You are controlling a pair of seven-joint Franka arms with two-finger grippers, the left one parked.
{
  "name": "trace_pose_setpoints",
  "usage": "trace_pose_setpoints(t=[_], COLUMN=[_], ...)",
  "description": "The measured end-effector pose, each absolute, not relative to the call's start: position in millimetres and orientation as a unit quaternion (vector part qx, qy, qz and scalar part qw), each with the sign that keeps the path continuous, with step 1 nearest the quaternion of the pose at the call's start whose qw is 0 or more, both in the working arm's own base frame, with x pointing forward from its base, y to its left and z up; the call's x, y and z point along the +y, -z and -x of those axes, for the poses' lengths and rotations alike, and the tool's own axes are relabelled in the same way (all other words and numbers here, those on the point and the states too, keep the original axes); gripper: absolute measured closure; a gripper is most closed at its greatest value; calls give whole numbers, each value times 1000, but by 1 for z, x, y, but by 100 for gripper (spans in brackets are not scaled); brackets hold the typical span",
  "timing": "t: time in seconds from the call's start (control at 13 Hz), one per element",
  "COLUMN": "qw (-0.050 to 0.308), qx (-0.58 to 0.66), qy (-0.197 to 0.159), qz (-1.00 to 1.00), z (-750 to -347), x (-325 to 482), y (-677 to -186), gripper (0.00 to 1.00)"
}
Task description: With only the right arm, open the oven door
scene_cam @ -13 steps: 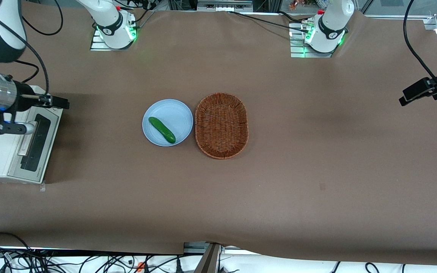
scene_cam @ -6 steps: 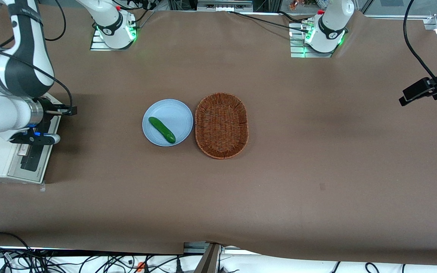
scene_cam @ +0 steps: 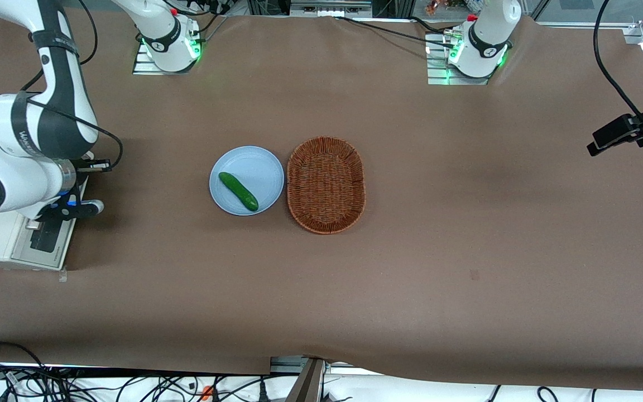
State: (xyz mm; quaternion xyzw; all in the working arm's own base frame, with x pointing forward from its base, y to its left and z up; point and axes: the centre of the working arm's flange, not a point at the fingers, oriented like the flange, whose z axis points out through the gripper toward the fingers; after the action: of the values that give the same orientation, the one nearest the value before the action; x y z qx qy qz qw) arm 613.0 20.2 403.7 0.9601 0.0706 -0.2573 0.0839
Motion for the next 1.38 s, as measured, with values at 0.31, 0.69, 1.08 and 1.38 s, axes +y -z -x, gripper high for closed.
trace_pose_setpoints(t=[0.31,0.69,1.08,1.38], qw=[135,168,208,238], qx=[127,213,265,301], qy=[250,259,268,266], qz=[-950,-927,-903,-884], z=[-614,-614,-620,-630], x=[5,-38,-59,-66], y=[-377,-357,-354,-340], gripper=[99,99,99,99])
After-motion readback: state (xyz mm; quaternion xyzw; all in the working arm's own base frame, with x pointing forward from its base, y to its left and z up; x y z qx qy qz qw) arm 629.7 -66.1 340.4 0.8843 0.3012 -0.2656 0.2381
